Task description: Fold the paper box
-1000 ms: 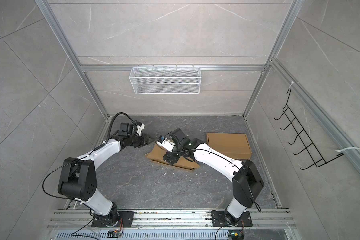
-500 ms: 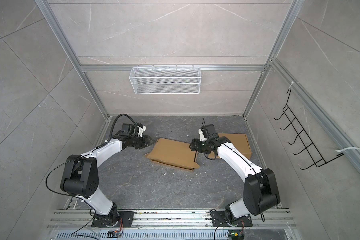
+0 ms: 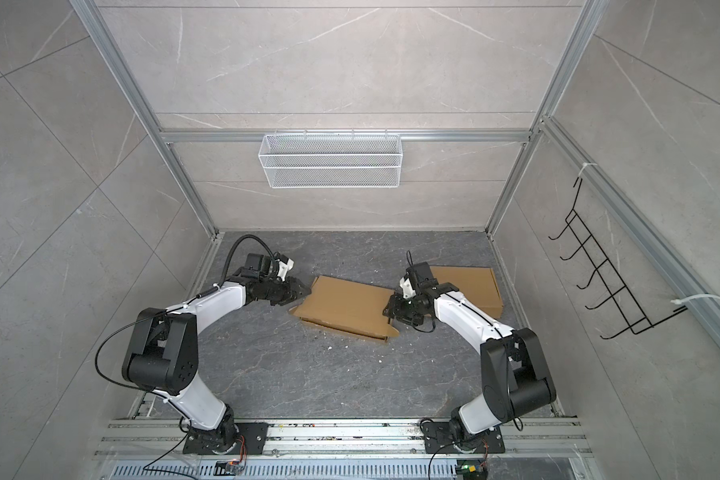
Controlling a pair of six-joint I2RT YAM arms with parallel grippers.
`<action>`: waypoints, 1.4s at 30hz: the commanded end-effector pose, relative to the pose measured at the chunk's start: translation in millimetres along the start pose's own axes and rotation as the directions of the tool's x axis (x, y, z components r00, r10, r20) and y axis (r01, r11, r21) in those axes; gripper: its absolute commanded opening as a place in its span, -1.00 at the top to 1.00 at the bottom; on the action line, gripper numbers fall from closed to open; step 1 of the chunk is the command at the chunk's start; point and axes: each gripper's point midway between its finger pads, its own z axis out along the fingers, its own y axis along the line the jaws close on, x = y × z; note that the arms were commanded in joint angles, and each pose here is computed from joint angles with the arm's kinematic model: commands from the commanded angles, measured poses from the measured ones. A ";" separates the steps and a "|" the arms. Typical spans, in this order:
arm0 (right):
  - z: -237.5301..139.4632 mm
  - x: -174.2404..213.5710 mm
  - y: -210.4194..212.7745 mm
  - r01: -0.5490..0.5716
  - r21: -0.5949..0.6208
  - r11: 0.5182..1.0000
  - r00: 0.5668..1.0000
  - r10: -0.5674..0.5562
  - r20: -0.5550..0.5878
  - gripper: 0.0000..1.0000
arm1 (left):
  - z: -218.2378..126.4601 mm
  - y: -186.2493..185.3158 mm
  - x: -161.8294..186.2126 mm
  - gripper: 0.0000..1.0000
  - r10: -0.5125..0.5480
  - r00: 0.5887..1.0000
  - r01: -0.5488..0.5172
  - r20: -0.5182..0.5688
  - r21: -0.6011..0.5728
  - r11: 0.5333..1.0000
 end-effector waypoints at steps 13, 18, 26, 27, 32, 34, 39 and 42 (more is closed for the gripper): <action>26.0 10.3 -19.9 0.005 0.033 0.999 0.999 -0.004 -0.043 0.09 | 9.1 18.6 32.0 0.16 -0.028 0.997 0.023 -0.073 -0.068 0.997; 32.3 11.3 -30.9 0.013 0.077 0.997 0.999 -0.010 -0.049 0.10 | 11.9 31.7 45.1 0.24 -0.045 0.994 0.032 -0.104 -0.124 0.992; 45.0 15.6 -44.0 0.028 0.112 0.993 0.997 -0.020 -0.069 0.11 | 20.7 38.6 52.6 0.37 -0.065 0.989 0.044 -0.132 -0.155 0.987; 44.8 15.2 -43.0 0.032 0.107 0.994 0.997 -0.025 -0.068 0.11 | 20.2 36.8 52.4 0.38 -0.064 0.989 0.043 -0.133 -0.150 0.988; 29.9 3.8 -23.1 0.074 0.032 0.997 0.997 -0.073 -0.033 -0.09 | 7.3 18.1 44.8 0.40 -0.040 0.993 0.029 -0.110 -0.101 0.994; 22.6 -2.4 -13.1 0.077 -0.019 0.997 0.997 -0.078 -0.028 -0.22 | 1.4 9.8 40.0 0.35 -0.036 0.995 0.029 -0.090 -0.077 0.997; 23.2 -16.2 -15.3 0.054 -0.029 0.998 0.997 -0.056 -0.050 -0.39 | -8.5 5.1 14.7 0.02 -0.059 0.998 0.059 0.001 -0.016 0.998; 29.5 -21.4 -10.7 0.033 -0.061 0.998 0.998 -0.036 -0.046 -0.42 | -8.4 1.7 -7.5 -0.13 -0.029 0.997 0.028 0.067 0.009 1.000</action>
